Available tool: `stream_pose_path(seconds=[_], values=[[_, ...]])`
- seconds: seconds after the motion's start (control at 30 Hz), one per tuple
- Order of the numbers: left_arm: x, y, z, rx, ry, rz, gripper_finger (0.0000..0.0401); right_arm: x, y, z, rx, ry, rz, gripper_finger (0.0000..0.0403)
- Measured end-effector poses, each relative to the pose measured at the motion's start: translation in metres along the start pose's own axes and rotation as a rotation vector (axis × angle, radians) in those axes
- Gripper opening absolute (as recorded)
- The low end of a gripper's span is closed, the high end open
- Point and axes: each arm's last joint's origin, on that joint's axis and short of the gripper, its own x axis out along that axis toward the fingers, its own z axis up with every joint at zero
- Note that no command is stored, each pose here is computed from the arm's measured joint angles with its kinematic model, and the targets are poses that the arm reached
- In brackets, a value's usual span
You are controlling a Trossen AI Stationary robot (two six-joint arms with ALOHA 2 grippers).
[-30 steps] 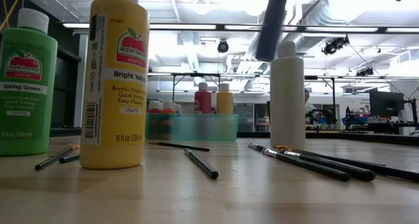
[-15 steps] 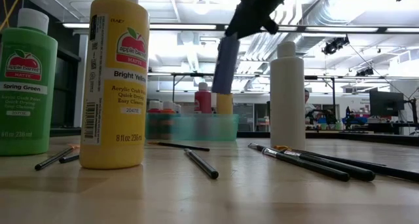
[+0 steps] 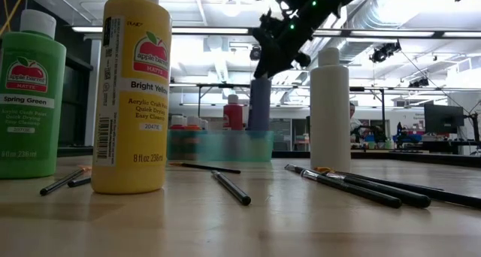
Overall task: Pick & Place Paint Supplies
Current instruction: Put the large blue paint bottle into the green bin
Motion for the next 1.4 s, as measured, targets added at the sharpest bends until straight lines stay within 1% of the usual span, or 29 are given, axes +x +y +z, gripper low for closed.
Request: stream_pose_path(seconds=[0.2,0.43,0.53,0.87,1.1,1.23,1.4], values=[[0.0,0.0,0.0,-0.005,0.0,0.0,0.0207,0.014,-0.007,-0.005,0.008,0.039,-0.002,0.0115],[0.0,0.0,0.0,-0.009,0.0,0.001,0.0207,0.016,-0.012,-0.005,0.016,0.046,-0.008,0.0116],[0.0,0.0,0.0,-0.009,0.0,0.001,0.0207,0.018,-0.015,-0.005,0.022,0.055,0.009,0.0116],[0.0,0.0,0.0,-0.008,0.001,0.005,0.0207,0.036,-0.012,-0.017,0.043,0.113,0.002,0.0116],[0.0,0.0,0.0,-0.007,0.001,0.005,0.0207,0.037,-0.013,-0.018,0.047,0.12,-0.003,0.0117],[0.0,0.0,0.0,-0.005,0.001,0.004,0.0207,0.037,-0.013,-0.018,0.047,0.121,-0.004,0.0131],[0.0,0.0,-0.002,-0.002,0.025,0.0,0.0207,0.037,-0.012,-0.018,0.044,0.119,-0.014,0.0167]])
